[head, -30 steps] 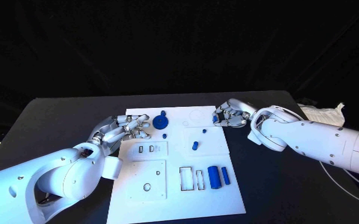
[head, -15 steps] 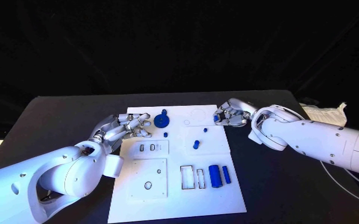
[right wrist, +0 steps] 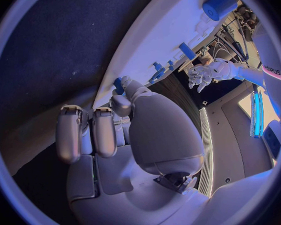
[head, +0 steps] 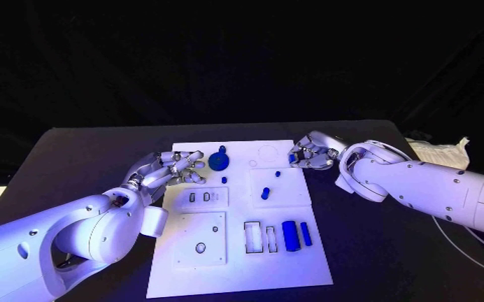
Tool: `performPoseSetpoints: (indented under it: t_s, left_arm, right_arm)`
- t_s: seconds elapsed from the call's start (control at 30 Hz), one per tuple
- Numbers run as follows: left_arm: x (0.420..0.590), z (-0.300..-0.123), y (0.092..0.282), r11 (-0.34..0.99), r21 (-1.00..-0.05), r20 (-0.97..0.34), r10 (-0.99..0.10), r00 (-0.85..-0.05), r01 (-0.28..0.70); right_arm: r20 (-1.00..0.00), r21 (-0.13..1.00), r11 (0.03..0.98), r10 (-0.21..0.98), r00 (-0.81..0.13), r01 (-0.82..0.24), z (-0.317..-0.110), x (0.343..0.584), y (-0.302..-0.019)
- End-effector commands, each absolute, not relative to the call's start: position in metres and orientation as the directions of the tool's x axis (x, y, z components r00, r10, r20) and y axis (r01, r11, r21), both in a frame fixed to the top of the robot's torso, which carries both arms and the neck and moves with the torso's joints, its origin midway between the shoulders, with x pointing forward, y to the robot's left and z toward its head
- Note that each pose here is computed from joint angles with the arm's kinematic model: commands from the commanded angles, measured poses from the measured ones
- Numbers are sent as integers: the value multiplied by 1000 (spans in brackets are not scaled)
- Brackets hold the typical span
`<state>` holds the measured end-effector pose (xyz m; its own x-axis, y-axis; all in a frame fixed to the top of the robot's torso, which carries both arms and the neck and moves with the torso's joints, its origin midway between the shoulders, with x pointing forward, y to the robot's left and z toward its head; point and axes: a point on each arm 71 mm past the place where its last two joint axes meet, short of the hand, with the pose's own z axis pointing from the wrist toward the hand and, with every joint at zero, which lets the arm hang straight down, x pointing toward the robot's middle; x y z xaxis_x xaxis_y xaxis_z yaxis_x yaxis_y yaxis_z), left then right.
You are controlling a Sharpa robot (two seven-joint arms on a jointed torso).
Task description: Assemble the parts on the task board
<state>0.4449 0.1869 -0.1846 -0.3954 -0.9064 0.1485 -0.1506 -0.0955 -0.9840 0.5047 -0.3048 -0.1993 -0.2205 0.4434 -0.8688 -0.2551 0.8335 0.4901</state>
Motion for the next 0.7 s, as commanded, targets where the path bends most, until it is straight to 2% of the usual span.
performPoseSetpoints:
  t_s: [0.03,0.4,0.7]
  left_arm:
    - [444,-184,184,-104,-983,159,-896,-415,-151]
    - [444,-184,184,-103,-983,158,-897,-413,-151]
    - [444,-184,184,-101,-982,158,-896,-414,-156]
  right_arm:
    - [-876,479,839,436,-208,-259,-199,504,-303]
    - [-855,518,812,495,-154,-269,-191,500,-296]
    - [-845,535,811,509,-163,-238,-177,492,-272]
